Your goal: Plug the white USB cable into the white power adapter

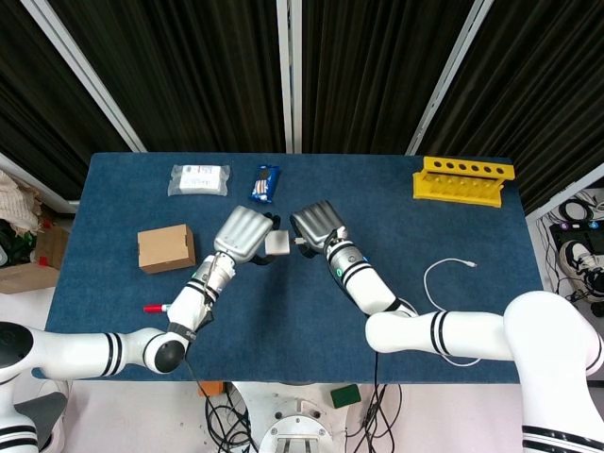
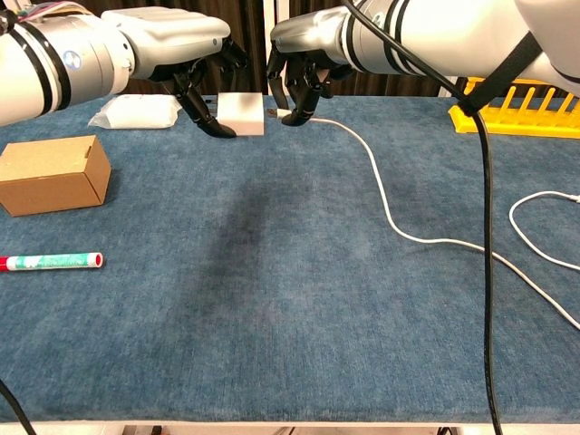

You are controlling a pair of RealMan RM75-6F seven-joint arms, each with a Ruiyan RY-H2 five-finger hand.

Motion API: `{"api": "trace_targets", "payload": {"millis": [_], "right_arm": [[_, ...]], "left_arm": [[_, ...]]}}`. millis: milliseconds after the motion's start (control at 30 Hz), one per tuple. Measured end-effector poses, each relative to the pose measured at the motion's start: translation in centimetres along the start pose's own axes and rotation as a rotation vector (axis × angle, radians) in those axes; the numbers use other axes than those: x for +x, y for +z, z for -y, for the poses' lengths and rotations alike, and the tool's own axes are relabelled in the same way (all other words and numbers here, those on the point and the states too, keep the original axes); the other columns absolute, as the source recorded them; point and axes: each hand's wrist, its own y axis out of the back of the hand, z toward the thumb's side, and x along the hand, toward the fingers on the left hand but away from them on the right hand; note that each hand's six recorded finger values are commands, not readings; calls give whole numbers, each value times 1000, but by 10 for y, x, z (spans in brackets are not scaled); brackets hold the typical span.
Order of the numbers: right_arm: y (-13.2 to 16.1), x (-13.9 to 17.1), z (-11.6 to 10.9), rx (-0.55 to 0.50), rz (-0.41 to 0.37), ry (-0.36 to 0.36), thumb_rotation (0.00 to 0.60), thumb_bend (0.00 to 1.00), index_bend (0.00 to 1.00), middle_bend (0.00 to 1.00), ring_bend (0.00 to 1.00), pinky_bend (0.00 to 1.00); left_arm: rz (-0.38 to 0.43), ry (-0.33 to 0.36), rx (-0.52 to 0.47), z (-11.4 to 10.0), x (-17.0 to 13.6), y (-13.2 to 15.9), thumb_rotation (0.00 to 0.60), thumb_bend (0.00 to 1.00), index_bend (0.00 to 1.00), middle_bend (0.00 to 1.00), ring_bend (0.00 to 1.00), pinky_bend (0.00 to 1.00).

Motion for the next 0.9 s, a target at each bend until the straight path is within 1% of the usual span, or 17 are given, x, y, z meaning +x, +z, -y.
{"api": "trace_targets", "payload": {"millis": [367,900], "right_arm": [[3,-2,3,4,1,12,600,635,766,659,722,1000],[5,-5,3,-6,11,12,600,634,767,660,728,1000]], "left_arm": [[3,-4,-7,1,2,2,501,180,613,594,734,1000],[3,-9,5,2,4,3,501,180,613,594,734,999]]}}
